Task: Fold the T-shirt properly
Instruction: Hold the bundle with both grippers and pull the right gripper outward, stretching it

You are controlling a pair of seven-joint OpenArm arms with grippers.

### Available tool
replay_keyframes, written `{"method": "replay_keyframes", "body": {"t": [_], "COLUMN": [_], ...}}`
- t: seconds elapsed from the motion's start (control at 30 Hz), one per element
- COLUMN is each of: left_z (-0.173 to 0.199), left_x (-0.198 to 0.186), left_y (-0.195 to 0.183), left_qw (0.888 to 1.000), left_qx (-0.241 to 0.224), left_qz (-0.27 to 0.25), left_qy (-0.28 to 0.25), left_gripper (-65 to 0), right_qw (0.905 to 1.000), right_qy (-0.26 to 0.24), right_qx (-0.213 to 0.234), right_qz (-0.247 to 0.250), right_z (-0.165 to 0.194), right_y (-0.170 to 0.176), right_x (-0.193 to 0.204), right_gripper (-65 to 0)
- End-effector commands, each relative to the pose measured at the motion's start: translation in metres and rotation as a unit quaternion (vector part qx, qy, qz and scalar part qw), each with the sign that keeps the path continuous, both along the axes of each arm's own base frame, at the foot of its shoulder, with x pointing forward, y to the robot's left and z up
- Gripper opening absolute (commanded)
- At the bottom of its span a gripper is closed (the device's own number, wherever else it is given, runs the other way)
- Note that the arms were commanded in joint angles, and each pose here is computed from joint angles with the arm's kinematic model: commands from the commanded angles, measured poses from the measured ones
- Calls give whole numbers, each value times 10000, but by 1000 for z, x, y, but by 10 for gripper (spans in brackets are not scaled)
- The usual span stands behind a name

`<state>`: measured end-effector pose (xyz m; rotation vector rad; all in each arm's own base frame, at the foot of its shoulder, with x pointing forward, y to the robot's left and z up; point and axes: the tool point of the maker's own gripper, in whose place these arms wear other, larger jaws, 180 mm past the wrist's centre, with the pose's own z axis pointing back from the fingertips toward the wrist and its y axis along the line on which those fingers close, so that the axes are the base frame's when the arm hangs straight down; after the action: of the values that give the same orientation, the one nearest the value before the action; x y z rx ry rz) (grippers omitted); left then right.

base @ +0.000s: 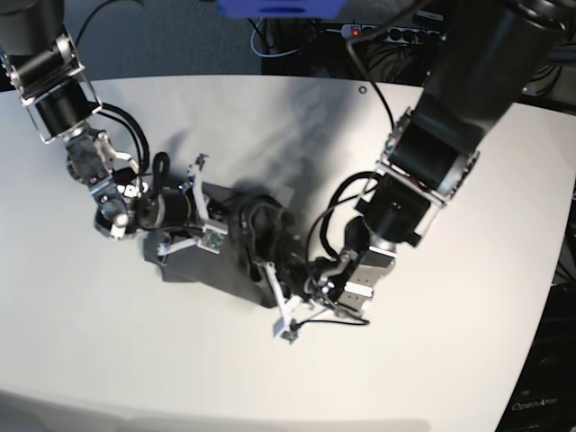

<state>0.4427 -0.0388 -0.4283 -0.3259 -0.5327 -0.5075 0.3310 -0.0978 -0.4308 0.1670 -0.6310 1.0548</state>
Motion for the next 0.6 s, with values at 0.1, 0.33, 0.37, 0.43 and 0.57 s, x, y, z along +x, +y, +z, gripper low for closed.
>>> {"method": "replay_keyframes", "body": {"t": [0.1, 0.33, 0.37, 0.43, 0.57], "left_z": [22, 23, 22, 22, 22], "left_x": [19, 19, 19, 19, 18], "left_y": [-2, -4, -4, -4, -2], "left_qw": [9996, 9996, 9996, 9996, 9997], "left_qx": [-57, -63, -59, -59, -47], "left_qz": [-24, -35, -37, -37, -25], "left_qy": [-269, -263, -256, -256, -241], "left_gripper": [-631, -631, -631, -631, -631], "right_qw": [9982, 9966, 9965, 9961, 9947], "right_qy": [-313, -621, -636, -689, -771], "right_qx": [-488, -536, -547, -543, -673], "right_qz": [-166, -37, -26, 9, -78], "right_z": [18, 45, 47, 51, 57], "right_y": [-28, -17, -16, -13, -30], "right_x": [15, 20, 20, 20, 24], "right_gripper": [-650, -650, -650, -650, -650]}}
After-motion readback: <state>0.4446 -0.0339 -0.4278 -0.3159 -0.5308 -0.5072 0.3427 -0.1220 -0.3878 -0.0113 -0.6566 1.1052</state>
